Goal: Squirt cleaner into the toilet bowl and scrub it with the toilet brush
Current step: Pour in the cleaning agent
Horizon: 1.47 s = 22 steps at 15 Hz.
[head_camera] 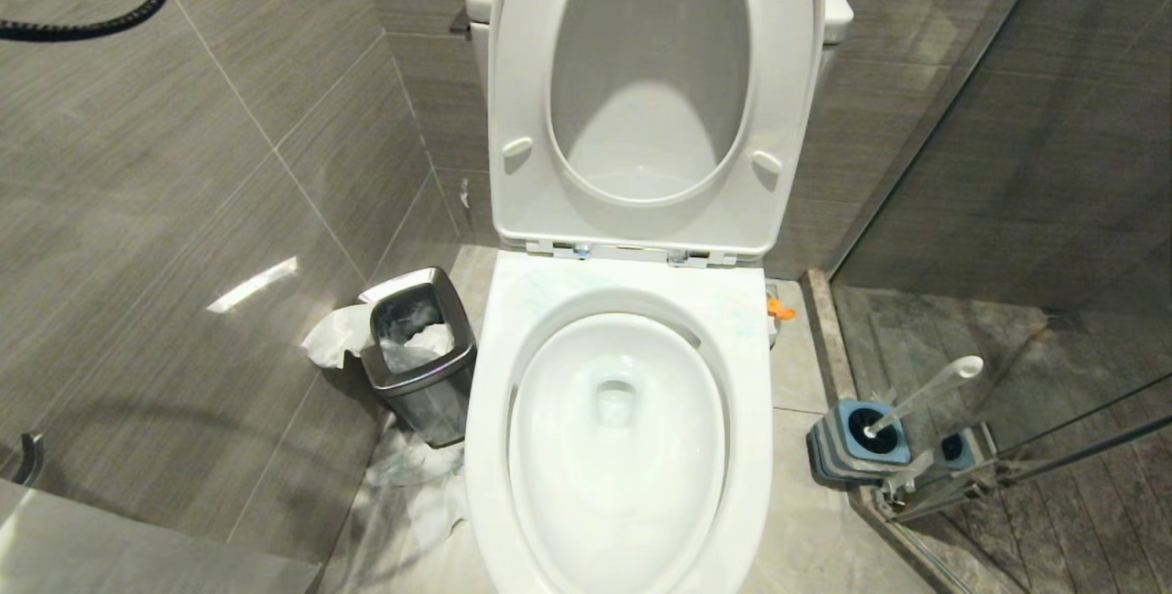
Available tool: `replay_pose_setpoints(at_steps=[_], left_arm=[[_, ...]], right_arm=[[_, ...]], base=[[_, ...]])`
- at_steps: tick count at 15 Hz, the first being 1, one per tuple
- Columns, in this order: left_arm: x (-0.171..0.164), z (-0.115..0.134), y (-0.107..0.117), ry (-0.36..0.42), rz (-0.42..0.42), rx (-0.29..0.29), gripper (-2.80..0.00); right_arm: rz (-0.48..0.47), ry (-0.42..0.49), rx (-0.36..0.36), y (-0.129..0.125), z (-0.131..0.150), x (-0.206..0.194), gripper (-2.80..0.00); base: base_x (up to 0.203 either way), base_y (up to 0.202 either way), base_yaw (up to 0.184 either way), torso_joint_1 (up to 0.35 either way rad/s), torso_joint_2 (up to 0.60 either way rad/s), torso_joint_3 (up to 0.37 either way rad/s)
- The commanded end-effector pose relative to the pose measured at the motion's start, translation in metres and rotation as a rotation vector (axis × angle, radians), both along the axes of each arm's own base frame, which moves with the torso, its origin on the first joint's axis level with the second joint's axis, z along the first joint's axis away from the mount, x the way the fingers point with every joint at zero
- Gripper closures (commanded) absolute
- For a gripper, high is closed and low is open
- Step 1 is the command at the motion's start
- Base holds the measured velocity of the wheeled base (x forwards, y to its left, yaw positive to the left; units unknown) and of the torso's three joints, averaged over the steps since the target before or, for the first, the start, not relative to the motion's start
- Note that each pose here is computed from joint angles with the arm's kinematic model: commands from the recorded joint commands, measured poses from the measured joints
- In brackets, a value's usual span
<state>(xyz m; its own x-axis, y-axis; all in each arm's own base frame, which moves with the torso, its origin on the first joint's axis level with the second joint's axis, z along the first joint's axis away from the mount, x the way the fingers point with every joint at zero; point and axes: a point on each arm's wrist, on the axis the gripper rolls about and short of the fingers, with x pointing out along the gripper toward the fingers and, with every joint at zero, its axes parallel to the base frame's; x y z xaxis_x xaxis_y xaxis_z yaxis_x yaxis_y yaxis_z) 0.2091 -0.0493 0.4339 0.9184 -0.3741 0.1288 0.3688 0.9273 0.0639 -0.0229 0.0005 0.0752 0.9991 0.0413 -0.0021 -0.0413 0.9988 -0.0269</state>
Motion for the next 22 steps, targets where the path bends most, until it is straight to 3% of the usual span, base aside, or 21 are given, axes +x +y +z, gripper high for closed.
replay_pose_setpoints(at_steps=[1, 8, 18, 19, 22], left_arm=[[-0.036, 0.004, 0.016, -0.010, 0.043, 0.008, -2.80], [-0.061, 0.010, 0.023, -0.053, 0.068, 0.007, -2.80], [-0.061, 0.008, 0.024, -0.047, 0.068, 0.002, -2.80], [-0.062, 0.007, 0.024, -0.045, 0.067, 0.003, 0.00], [-0.066, 0.008, 0.024, -0.053, 0.066, -0.002, 0.00]], right_arm=[[0.000, 0.001, -0.001, 0.000, 0.000, 0.000, 0.00], [0.000, 0.001, -0.001, 0.000, 0.000, 0.000, 0.00], [0.001, 0.001, -0.001, 0.000, 0.000, 0.000, 0.00], [0.002, 0.001, -0.001, 0.000, 0.000, 0.000, 0.00], [0.000, 0.001, -0.001, 0.000, 0.000, 0.000, 0.00]], base=[[0.000, 0.000, 0.000, 0.000, 0.00, 0.000], [0.000, 0.000, 0.000, 0.000, 0.00, 0.000], [0.000, 0.000, 0.000, 0.000, 0.00, 0.000], [0.000, 0.000, 0.000, 0.000, 0.00, 0.000], [0.000, 0.000, 0.000, 0.000, 0.00, 0.000]])
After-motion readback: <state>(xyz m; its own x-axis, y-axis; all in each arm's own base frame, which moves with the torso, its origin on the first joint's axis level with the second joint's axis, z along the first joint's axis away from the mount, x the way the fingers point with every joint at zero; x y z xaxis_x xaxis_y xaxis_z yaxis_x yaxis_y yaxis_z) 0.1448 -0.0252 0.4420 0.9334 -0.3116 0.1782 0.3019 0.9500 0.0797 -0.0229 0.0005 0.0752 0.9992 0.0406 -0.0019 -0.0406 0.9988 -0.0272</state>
